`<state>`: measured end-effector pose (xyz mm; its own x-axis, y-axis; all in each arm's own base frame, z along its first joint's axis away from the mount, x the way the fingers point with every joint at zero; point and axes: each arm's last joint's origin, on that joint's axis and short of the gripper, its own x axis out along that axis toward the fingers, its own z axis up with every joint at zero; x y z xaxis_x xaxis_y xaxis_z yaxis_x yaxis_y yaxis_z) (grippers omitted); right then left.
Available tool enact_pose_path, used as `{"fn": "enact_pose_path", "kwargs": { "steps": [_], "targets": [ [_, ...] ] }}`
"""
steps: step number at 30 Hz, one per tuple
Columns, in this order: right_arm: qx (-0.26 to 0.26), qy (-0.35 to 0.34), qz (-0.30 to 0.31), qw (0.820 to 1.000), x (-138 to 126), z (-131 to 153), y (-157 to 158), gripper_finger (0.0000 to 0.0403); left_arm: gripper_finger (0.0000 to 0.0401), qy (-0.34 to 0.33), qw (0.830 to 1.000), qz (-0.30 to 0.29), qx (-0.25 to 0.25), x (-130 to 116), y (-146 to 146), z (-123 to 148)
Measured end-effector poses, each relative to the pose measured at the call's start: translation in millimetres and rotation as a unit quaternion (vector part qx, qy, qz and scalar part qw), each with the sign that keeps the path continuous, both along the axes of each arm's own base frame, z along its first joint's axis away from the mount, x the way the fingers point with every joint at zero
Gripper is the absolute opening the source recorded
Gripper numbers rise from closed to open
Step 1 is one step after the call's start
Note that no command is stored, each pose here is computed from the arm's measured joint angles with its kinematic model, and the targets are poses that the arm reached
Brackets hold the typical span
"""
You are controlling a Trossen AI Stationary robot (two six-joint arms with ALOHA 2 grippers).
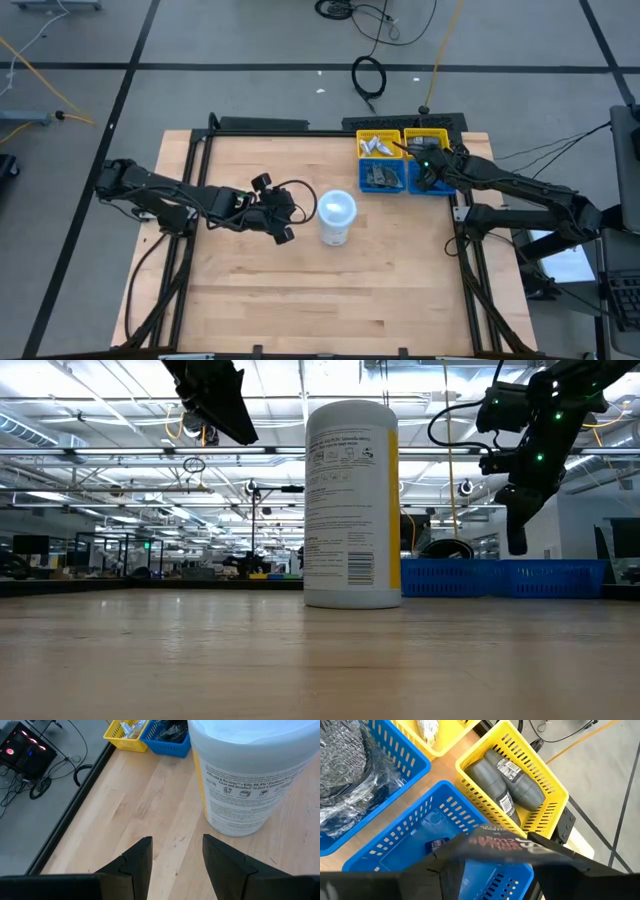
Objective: Pick & Place Travel size toiletries
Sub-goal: Return to Home Position
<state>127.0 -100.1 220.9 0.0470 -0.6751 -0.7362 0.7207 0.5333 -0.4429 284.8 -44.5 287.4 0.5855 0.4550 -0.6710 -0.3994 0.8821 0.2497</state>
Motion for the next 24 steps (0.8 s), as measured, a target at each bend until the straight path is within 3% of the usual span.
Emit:
{"fn": "enact_pose_path", "kwargs": {
  "steps": [12,17,19,21,24],
  "targets": [
    [0.003,-0.003,0.001,1.000,0,0,0,0.0230,0.0170,0.000,1.000,0.000,0.000,0,0,0],
    [0.057,-0.064,0.023,0.996,5,-1,3,0.0242,0.0170,0.011,1.000,-0.005,0.006,-1,0,-1],
    [0.108,-0.140,0.058,0.983,13,1,7,0.0242,0.0170,0.013,1.000,-0.004,0.005,-2,0,-3],
    [0.158,-0.220,0.118,0.955,25,7,14,0.0241,0.0170,0.010,1.000,-0.006,0.003,-5,-1,-2],
    [0.171,-0.292,0.213,0.917,42,17,30,0.0235,0.0170,-0.018,1.000,-0.006,0.004,-19,-6,3]
  ]
}}
